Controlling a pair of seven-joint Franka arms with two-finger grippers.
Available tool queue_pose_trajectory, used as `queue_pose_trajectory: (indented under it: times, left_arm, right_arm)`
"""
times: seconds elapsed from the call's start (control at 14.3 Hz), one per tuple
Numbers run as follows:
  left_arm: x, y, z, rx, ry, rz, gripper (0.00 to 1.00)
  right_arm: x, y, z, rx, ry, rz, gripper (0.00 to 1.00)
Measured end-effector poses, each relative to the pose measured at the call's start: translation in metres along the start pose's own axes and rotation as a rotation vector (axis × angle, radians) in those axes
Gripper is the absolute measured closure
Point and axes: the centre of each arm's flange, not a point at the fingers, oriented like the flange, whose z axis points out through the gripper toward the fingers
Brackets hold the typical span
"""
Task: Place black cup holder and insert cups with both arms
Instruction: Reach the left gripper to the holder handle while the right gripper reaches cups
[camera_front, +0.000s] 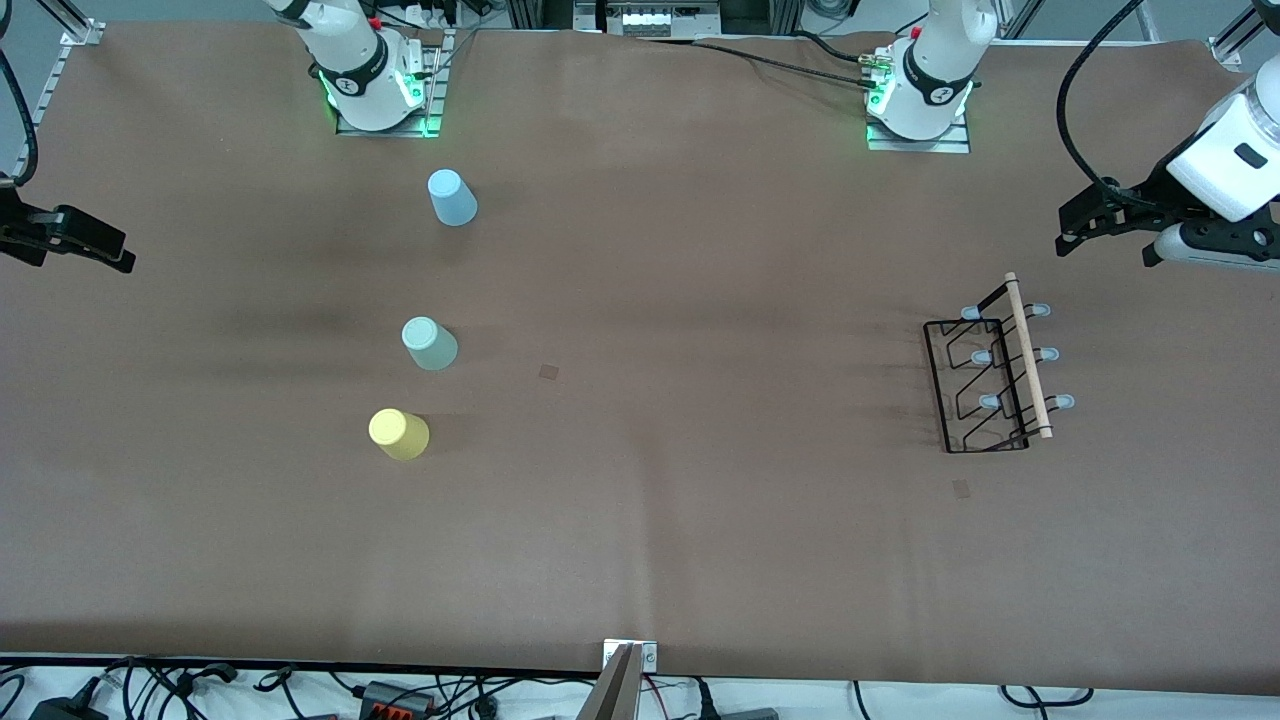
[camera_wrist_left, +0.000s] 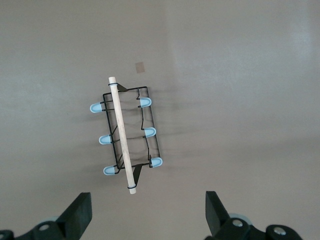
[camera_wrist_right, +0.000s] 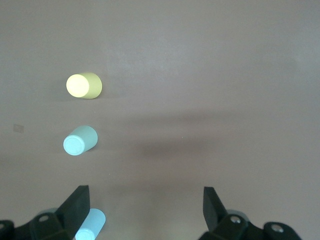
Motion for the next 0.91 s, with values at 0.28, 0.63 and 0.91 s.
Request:
queue_pose_trajectory:
  times: [0.28,0.63,0.91]
  left_arm:
    - [0.0,0.0,0.0,0.0,-0.001,0.0,0.0]
    - [-0.004,0.0,0.004,-0.003,-0.036,-0.001,0.0]
    - [-0.019,-0.006,0.031,-0.02,-0.242,-0.013,0.0]
  right_arm:
    - [0.0,-0.001,-0.001,0.008,0.001,-0.001,0.0]
    - [0.008,-0.009,0.016,0.083,-0.03,0.0,0.0]
    - [0.033,-0.013,0.082,0.098,-0.147,-0.014,0.0]
